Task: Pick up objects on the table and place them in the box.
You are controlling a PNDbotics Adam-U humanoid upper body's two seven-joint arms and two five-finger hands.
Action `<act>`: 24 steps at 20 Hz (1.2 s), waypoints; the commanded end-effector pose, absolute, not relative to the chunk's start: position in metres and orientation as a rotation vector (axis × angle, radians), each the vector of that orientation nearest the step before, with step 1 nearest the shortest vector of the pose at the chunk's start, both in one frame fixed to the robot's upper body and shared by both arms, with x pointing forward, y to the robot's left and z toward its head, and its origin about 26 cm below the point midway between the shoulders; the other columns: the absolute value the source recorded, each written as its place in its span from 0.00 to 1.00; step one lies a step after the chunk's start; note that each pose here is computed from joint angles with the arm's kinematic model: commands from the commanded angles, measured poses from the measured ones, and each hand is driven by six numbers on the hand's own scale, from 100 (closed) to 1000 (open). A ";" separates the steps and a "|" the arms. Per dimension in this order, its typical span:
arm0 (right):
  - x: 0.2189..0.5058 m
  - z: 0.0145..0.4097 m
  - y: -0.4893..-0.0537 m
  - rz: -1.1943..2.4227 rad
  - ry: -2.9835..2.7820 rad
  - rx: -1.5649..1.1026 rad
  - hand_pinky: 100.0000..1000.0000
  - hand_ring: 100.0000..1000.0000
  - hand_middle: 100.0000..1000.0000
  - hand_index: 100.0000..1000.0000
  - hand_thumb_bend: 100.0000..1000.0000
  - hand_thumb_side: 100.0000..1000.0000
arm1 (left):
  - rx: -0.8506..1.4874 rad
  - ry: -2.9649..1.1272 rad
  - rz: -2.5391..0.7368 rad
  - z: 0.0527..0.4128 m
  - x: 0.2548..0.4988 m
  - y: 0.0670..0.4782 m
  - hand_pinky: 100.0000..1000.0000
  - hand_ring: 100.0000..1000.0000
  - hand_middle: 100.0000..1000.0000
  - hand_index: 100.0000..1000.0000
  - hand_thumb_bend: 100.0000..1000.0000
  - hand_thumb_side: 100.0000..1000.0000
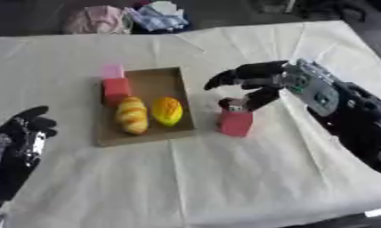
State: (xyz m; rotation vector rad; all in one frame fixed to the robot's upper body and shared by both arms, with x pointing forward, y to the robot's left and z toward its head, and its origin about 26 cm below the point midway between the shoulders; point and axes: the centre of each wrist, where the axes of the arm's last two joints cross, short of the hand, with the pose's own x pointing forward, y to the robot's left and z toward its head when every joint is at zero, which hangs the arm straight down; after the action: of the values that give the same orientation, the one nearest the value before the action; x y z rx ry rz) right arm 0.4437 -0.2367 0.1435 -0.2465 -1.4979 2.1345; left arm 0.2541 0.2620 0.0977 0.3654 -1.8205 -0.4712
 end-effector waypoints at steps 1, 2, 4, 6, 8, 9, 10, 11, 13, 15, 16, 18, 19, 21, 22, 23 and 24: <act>0.442 0.161 -0.251 2.637 -1.242 -0.140 0.89 0.93 0.96 1.00 0.00 1.00 | 0.386 -1.836 -0.493 0.105 0.253 0.265 0.71 0.61 0.58 0.84 0.00 0.79; 0.441 0.162 -0.252 2.639 -1.239 -0.148 0.89 0.94 0.97 1.00 0.00 1.00 | 0.386 -1.835 -0.493 0.105 0.253 0.265 0.71 0.61 0.59 0.84 0.00 0.79; 0.439 0.163 -0.254 2.646 -1.236 -0.162 0.89 0.94 0.97 1.00 0.00 1.00 | 0.387 -1.834 -0.492 0.104 0.253 0.265 0.71 0.61 0.59 0.84 0.00 0.79; 0.436 0.164 -0.254 2.653 -1.238 -0.170 0.88 0.94 0.97 1.00 0.00 1.00 | 0.387 -1.833 -0.492 0.104 0.252 0.265 0.71 0.61 0.59 0.84 0.00 0.79; 0.434 0.165 -0.253 2.664 -1.240 -0.178 0.88 0.94 0.97 1.00 0.00 1.00 | 0.388 -1.832 -0.492 0.104 0.252 0.266 0.71 0.61 0.59 0.84 0.00 0.79; 0.433 0.166 -0.252 2.671 -1.238 -0.182 0.88 0.94 0.97 1.00 0.00 1.00 | 0.388 -1.831 -0.492 0.104 0.252 0.266 0.71 0.61 0.59 0.84 0.00 0.79; 0.432 0.166 -0.252 2.678 -1.233 -0.187 0.88 0.94 0.97 1.00 0.00 1.00 | 0.389 -1.831 -0.492 0.104 0.252 0.266 0.71 0.61 0.59 0.84 0.00 0.79; 0.431 0.166 -0.251 2.685 -1.226 -0.192 0.88 0.94 0.97 1.00 0.00 1.00 | 0.389 -1.831 -0.492 0.104 0.252 0.266 0.71 0.61 0.59 0.84 0.00 0.79; 0.430 0.163 -0.251 2.692 -1.207 -0.195 0.88 0.93 0.97 1.00 0.00 1.00 | 0.387 -1.831 -0.493 0.104 0.252 0.265 0.71 0.61 0.59 0.84 0.00 0.79; 0.431 0.158 -0.253 2.688 -1.183 -0.194 0.88 0.93 0.97 1.00 0.00 1.00 | 0.384 -1.831 -0.493 0.104 0.252 0.265 0.72 0.61 0.59 0.84 0.00 0.79; 0.431 0.155 -0.254 2.684 -1.171 -0.195 0.88 0.93 0.97 1.00 0.00 1.00 | 0.384 -1.831 -0.493 0.104 0.252 0.265 0.72 0.61 0.59 0.84 0.00 0.79; 0.433 0.151 -0.256 2.677 -1.149 -0.199 0.87 0.93 0.97 1.00 0.00 1.00 | 0.385 -1.831 -0.492 0.104 0.252 0.265 0.72 0.61 0.59 0.84 0.00 0.79; 0.434 0.150 -0.257 2.674 -1.139 -0.202 0.87 0.93 0.97 1.00 0.00 1.00 | 0.384 -1.831 -0.492 0.104 0.252 0.265 0.72 0.61 0.59 0.84 0.00 0.79; 0.435 0.147 -0.256 2.673 -1.126 -0.206 0.87 0.93 0.96 1.00 0.00 1.00 | 0.383 -1.832 -0.492 0.104 0.252 0.265 0.72 0.61 0.59 0.84 0.00 0.79; 0.435 0.146 -0.256 2.673 -1.122 -0.207 0.87 0.92 0.95 1.00 0.00 1.00 | 0.382 -1.832 -0.492 0.104 0.252 0.265 0.72 0.61 0.59 0.84 0.00 0.79; 0.435 0.146 -0.255 2.674 -1.120 -0.209 0.87 0.92 0.95 1.00 0.00 1.00 | 0.382 -1.831 -0.492 0.104 0.252 0.265 0.72 0.61 0.59 0.84 0.00 0.79; 0.435 0.146 -0.254 2.675 -1.120 -0.211 0.86 0.91 0.93 1.00 0.00 0.97 | 0.381 -1.831 -0.492 0.104 0.252 0.265 0.72 0.61 0.59 0.84 0.00 0.79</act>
State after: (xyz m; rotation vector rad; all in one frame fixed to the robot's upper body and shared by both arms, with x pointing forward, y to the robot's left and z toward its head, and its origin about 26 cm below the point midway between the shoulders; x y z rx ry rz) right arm 0.4329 -0.2491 0.1367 -0.3801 -1.4004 2.2031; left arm 0.2533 0.2624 0.0967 0.3652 -1.8113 -0.4738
